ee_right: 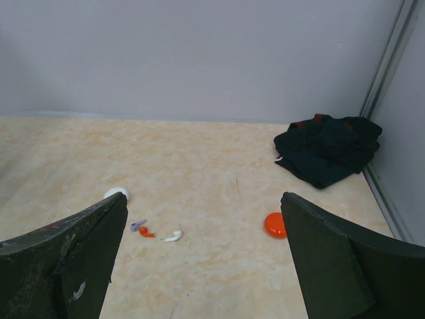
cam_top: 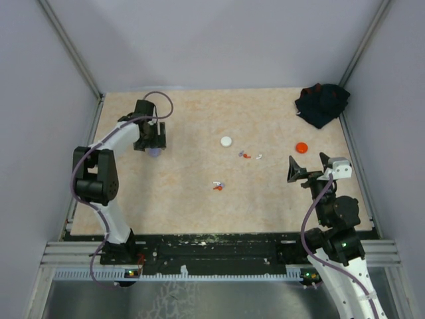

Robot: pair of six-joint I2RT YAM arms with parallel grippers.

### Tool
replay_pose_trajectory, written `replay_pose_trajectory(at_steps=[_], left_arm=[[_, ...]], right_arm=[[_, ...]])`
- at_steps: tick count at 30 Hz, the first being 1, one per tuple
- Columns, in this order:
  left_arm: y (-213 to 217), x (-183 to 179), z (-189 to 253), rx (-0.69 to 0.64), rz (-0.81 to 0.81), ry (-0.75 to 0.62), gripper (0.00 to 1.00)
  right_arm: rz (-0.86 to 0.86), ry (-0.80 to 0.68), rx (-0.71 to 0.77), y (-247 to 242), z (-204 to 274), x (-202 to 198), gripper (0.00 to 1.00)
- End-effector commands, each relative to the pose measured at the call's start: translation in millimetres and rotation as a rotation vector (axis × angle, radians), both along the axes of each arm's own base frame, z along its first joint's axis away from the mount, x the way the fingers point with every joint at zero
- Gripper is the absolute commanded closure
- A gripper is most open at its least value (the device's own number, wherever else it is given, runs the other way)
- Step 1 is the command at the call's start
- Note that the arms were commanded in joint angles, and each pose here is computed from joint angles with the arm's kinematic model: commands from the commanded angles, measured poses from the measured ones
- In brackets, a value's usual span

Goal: Insert the wireless bluetooth earbuds into the charging case
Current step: Pick up the charging case at the center of the board.

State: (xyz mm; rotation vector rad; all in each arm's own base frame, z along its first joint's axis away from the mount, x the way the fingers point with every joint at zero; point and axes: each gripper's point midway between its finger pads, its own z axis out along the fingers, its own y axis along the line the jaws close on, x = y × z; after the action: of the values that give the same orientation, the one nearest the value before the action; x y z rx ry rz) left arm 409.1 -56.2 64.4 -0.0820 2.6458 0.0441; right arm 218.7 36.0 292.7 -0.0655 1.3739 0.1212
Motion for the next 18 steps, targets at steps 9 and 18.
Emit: replay_pose_trajectory(at_steps=[9, 18], left_arm=[[12, 19, -20, 0.057, -0.043, 0.025, 0.24], [12, 17, -37, 0.037, -0.064, 0.08, 0.35]], right_arm=[[0.006, -0.058, 0.019, 1, 15, -3, 0.02], [0.009, -0.053, 0.017, 2, 14, -2, 0.02]])
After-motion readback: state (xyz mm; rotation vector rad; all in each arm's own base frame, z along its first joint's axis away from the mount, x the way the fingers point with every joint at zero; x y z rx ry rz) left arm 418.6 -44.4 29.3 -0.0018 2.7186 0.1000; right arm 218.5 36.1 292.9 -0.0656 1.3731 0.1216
